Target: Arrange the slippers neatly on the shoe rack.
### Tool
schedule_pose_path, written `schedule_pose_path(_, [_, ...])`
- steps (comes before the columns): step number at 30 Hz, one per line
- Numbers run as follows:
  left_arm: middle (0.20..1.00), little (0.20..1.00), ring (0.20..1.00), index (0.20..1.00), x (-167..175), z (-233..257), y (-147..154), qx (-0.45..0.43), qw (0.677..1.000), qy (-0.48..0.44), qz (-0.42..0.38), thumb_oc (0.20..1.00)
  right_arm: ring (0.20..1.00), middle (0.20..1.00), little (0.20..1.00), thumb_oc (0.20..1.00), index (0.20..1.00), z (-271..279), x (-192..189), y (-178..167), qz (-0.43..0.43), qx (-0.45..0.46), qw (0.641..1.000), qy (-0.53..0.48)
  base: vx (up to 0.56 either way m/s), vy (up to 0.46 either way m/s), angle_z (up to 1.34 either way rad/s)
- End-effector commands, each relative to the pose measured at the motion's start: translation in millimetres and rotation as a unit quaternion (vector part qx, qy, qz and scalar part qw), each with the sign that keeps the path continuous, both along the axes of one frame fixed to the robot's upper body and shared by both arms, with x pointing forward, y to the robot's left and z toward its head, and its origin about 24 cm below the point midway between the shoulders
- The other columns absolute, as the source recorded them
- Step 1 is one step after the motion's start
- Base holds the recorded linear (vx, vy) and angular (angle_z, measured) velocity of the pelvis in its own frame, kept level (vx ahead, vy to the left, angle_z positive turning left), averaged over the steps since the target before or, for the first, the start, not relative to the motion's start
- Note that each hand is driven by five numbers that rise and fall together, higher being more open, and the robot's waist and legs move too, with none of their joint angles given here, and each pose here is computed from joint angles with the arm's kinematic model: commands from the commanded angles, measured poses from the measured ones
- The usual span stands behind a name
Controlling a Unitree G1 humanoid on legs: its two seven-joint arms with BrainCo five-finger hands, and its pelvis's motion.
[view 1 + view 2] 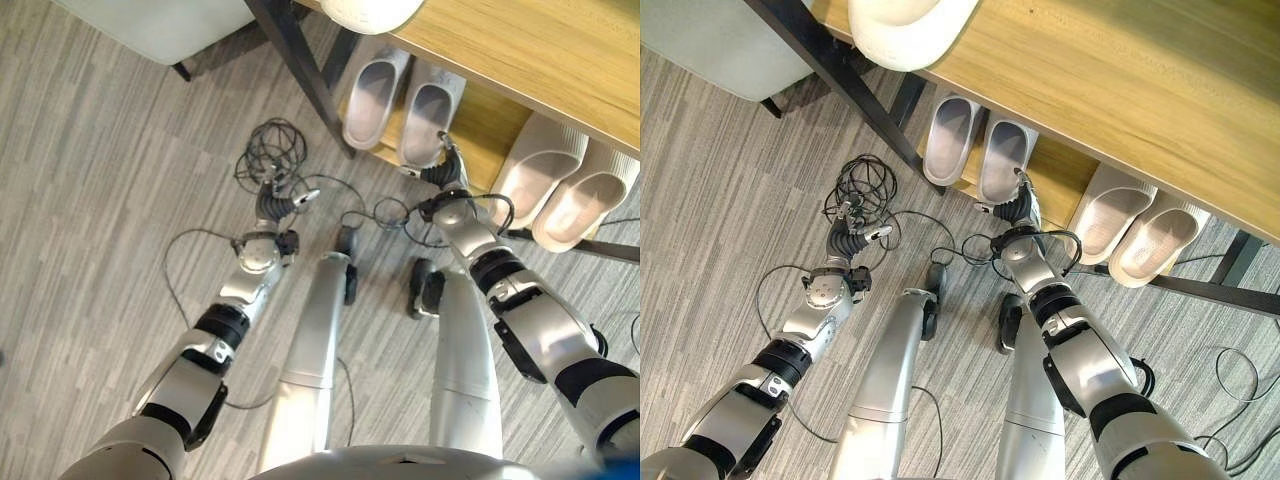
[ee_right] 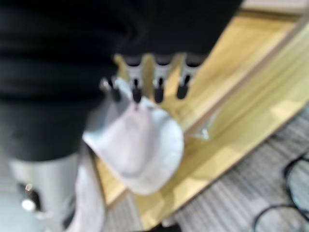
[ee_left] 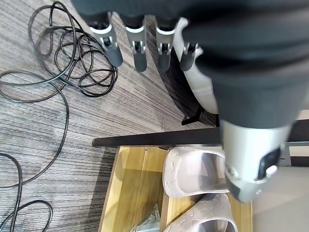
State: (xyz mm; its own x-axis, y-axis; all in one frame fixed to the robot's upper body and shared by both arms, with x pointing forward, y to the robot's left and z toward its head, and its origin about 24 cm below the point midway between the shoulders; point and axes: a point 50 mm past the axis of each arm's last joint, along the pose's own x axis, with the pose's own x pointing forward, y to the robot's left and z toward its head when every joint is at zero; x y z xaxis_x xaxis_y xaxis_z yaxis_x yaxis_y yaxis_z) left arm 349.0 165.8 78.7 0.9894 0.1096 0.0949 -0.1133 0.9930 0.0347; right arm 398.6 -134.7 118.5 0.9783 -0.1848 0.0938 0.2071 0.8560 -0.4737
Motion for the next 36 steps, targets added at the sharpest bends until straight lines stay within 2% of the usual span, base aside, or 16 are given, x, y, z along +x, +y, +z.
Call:
schedule_pose_path(1, [1.000, 1.000, 1.000, 1.000, 6, 14, 14, 0.003, 0.999, -0.032, 0.020, 1.000, 1.000, 1.000, 1.000, 1.000, 1.000, 27, 8, 33, 0.066, 0.003, 0.997, -0.026, 0.00, 0.000, 0.00])
schedule_pose_path(14, [1.000, 1.000, 1.000, 1.000, 5, 12, 16, -0.004, 0.999, -0.031, 0.024, 1.000, 1.000, 1.000, 1.000, 1.000, 1.000, 27, 4, 32, 0.074, 0.000, 0.996, -0.047, 0.00, 0.000, 0.00])
schedule_pose_path(27, [1.000, 1.000, 1.000, 1.000, -2, 6, 12, -0.017, 0.999, -0.028, 0.019, 1.000, 1.000, 1.000, 1.000, 1.000, 1.000, -8, -16, 13, 0.047, 0.008, 0.998, -0.038, -0.01, 0.002, 0.00])
schedule_pose_path(36, [1.000, 1.000, 1.000, 1.000, -7, -3, 14, -0.015, 0.999, -0.014, 0.027, 1.000, 1.000, 1.000, 1.000, 1.000, 1.000, -43, -33, -12, -0.014, -0.010, 1.000, -0.008, -0.03, 0.012, -0.02])
